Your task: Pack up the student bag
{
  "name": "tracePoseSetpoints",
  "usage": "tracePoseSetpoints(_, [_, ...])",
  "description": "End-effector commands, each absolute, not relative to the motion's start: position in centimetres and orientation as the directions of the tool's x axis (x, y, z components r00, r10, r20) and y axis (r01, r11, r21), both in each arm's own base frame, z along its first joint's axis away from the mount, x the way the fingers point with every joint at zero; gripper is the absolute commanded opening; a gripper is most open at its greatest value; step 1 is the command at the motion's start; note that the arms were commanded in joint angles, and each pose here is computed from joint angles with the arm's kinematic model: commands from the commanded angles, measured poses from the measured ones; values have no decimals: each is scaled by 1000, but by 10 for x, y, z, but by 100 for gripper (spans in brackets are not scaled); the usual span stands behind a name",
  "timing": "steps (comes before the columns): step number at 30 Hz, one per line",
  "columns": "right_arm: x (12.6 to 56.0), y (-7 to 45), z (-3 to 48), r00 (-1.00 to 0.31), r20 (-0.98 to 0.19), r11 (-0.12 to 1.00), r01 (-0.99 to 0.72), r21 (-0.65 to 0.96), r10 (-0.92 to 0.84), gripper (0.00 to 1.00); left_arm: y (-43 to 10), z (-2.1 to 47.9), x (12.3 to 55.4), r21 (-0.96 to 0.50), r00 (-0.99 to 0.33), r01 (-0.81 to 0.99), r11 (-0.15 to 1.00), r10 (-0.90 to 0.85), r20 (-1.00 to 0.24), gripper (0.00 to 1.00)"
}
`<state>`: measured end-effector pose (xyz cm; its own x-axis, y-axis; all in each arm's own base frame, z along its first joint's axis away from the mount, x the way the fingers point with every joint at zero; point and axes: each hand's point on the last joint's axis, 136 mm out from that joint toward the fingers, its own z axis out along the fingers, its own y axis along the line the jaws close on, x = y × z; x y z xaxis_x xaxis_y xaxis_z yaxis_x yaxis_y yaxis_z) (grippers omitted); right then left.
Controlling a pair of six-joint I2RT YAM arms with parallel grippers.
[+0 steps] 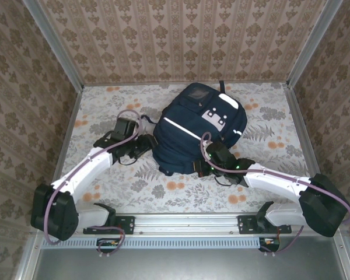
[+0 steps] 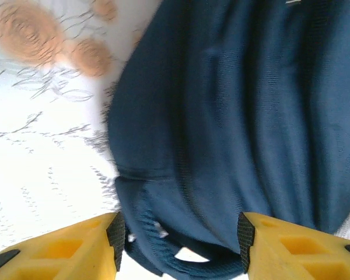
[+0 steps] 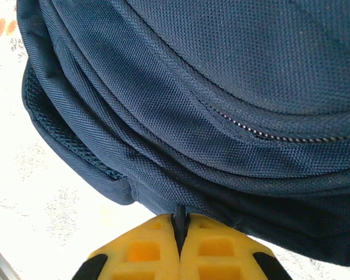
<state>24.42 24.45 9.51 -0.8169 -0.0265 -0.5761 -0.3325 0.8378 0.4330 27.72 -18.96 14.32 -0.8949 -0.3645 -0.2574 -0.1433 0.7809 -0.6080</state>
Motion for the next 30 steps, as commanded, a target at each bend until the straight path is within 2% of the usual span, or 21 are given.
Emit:
tracePoseSetpoints(1, [252,244,101,-805,-592,844,-292,449,37,0,-202,166,275,-612,-890,-87,786,-337,-306,56])
tracePoseSetpoints(8, [252,247,107,-802,-594,827,-297,476,54,0,-271,146,271,-692,-931,-122,711,-323,-168,55])
tracePoseSetpoints(11, [252,246,108,-800,-598,830,-298,471,52,0,-297,147,271,-699,-942,-105,708,-295,-157,53])
tracePoseSetpoints(20, [253,237,114,-778,-625,841,-291,456,70,0,-316,120,263,-662,-955,-176,728,-290,-65,49])
tracePoseSetpoints(23, [252,238,115,-774,-628,835,-297,462,73,0,-319,114,263,-649,-957,-172,741,-282,-68,38])
tracePoseSetpoints(28, [252,240,115,-776,-627,830,-307,465,65,0,-332,119,274,-661,-960,-145,736,-267,-87,2])
tracePoseSetpoints(30, [252,239,117,-773,-632,832,-309,460,62,0,-335,129,280,-672,-957,-129,729,-268,-107,0])
